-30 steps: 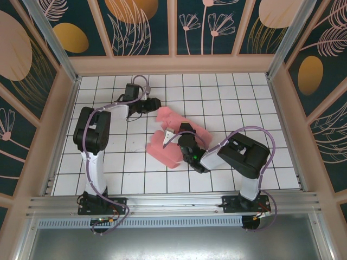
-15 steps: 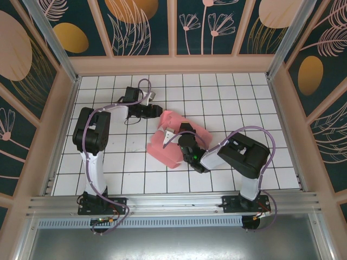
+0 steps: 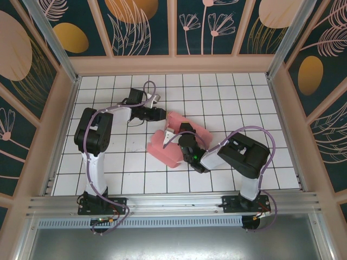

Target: Fold the paper box

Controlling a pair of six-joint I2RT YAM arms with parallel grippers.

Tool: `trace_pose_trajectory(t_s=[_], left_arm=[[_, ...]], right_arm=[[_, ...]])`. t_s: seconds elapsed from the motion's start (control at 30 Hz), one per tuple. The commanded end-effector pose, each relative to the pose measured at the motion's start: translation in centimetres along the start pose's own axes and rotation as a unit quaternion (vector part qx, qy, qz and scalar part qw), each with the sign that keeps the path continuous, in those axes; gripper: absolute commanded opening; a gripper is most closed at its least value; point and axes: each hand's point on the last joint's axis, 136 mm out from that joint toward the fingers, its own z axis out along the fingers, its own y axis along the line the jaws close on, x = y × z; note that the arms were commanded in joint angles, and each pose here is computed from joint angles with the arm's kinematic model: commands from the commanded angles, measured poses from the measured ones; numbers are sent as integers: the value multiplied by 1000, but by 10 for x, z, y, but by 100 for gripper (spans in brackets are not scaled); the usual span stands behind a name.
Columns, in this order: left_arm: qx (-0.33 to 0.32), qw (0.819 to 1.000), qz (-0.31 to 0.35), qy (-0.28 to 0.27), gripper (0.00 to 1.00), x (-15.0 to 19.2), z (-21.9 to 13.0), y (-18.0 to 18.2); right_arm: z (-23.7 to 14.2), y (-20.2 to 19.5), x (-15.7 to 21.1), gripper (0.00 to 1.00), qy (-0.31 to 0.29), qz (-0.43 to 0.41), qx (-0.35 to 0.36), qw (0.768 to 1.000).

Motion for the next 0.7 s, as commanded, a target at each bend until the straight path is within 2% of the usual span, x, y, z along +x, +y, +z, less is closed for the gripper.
trace_pose_trajectory(t_s=[0.0,0.2,0.43,0.67], left_arm=[[21,1000,19,-3,43,-2,-5,-19],[-2,1000,24,-1,45,8,-3,-7],[-29,998,47,-38,52,4,-12,-5],[-16,995,79,-50,60,13,-17,-11]], right_arm=[[2,-9,-1,0,2,21,15,1000],[-1,-13,-1,0,-3,21,25,999],[-5,-10,3,0,-18,-3,51,999],[-5,-14,5,0,-13,-6,70,997]])
